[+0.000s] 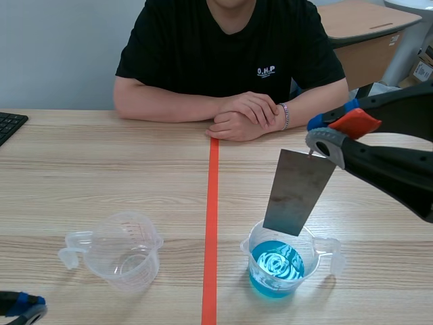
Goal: Do the redox reaction experiment.
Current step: 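Raise the plate and point at it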
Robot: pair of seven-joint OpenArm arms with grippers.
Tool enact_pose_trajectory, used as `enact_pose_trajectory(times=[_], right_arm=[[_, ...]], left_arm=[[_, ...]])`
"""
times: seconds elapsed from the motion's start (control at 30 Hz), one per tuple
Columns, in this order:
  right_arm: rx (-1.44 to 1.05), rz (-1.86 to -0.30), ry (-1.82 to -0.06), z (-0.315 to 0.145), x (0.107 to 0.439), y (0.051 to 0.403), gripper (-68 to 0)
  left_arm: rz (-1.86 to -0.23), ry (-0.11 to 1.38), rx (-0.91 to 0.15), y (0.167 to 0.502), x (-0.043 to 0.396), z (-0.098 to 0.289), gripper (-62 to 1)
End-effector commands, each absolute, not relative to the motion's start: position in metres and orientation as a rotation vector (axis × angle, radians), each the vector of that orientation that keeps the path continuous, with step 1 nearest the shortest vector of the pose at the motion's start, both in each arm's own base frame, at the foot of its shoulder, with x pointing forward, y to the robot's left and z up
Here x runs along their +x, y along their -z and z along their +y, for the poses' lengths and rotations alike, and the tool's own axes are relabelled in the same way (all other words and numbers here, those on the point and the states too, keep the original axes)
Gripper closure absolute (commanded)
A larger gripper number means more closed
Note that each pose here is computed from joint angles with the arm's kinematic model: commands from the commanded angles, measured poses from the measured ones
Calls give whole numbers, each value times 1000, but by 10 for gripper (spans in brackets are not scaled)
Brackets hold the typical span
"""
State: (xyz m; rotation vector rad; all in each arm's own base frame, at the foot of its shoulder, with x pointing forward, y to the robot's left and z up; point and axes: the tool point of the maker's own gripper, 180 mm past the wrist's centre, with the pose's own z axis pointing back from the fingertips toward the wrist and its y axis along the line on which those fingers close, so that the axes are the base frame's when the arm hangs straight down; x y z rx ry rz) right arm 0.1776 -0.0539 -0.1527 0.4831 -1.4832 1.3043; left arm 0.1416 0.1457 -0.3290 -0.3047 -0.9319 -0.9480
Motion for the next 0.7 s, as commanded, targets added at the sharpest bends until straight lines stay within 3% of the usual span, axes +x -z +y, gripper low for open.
enact_pose_trajectory(times=[0.0, 0.67], right_arm=[[498, -1503, -1322, -51, 175, 144, -17], [499, -1504, -1322, -51, 175, 144, -17]], left_arm=[[-994, 954, -343, 318, 150, 134, -44], [-1177, 1118, -587, 281, 183, 41, -44]])
